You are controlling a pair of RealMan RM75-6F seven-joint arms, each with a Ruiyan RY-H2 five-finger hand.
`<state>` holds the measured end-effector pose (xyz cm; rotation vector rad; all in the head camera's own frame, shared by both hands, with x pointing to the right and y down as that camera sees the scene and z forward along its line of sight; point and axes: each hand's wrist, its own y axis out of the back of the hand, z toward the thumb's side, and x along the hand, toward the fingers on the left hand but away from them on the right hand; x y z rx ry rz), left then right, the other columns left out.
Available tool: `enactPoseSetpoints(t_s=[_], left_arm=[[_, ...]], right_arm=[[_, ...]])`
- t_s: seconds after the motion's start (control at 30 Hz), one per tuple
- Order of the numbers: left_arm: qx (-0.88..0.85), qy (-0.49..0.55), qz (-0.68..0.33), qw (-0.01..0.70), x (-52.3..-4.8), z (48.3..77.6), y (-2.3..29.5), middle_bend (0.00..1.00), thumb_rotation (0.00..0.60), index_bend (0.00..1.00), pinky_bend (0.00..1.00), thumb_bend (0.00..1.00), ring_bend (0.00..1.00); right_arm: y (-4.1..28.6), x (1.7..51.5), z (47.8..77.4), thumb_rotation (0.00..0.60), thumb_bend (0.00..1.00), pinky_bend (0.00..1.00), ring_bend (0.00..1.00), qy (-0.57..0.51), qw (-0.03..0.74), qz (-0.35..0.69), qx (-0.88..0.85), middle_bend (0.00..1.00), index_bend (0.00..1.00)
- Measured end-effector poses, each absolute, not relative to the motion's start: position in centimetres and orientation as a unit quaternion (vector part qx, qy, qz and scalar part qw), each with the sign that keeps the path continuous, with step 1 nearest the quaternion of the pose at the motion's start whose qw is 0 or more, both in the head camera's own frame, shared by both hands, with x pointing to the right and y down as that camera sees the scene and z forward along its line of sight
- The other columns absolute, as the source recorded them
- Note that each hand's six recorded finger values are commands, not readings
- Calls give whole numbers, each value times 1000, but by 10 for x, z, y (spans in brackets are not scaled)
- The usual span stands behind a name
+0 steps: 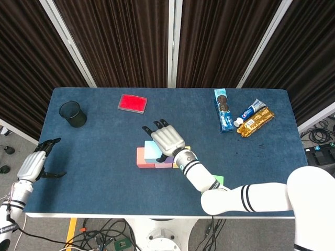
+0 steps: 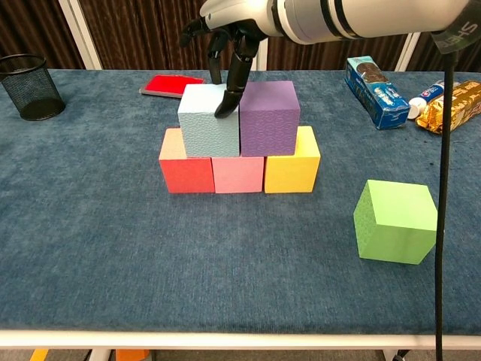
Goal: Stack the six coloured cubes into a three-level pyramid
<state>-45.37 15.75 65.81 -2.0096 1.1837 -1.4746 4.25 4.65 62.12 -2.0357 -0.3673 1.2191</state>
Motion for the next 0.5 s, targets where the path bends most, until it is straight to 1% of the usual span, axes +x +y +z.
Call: enactPoseSetpoints(t_s=[0.17, 0.3, 0.4, 0.5], left_arm=[[-716, 421, -524, 190, -454, 659, 159, 88, 600, 83, 67, 36, 0], [-715, 421, -524, 190, -454, 659, 159, 88, 600, 83, 67, 36, 0], [-715, 422, -524, 190, -454, 658, 158, 88, 600, 84, 67, 36, 0], [-716, 421, -524, 190, -453, 658, 158, 88, 600, 84, 67, 36, 0]], right_arm=[[47, 43, 622, 600, 147, 0, 0, -142, 360, 473, -791, 413, 0], [48, 43, 622, 600, 134, 0, 0, -140, 357, 472, -794, 325, 0], [49, 42, 622, 600, 111, 0, 0, -137, 355, 471, -796, 233, 0], [49, 43, 622, 600, 101, 0, 0, -132, 354, 470, -798, 176, 0]])
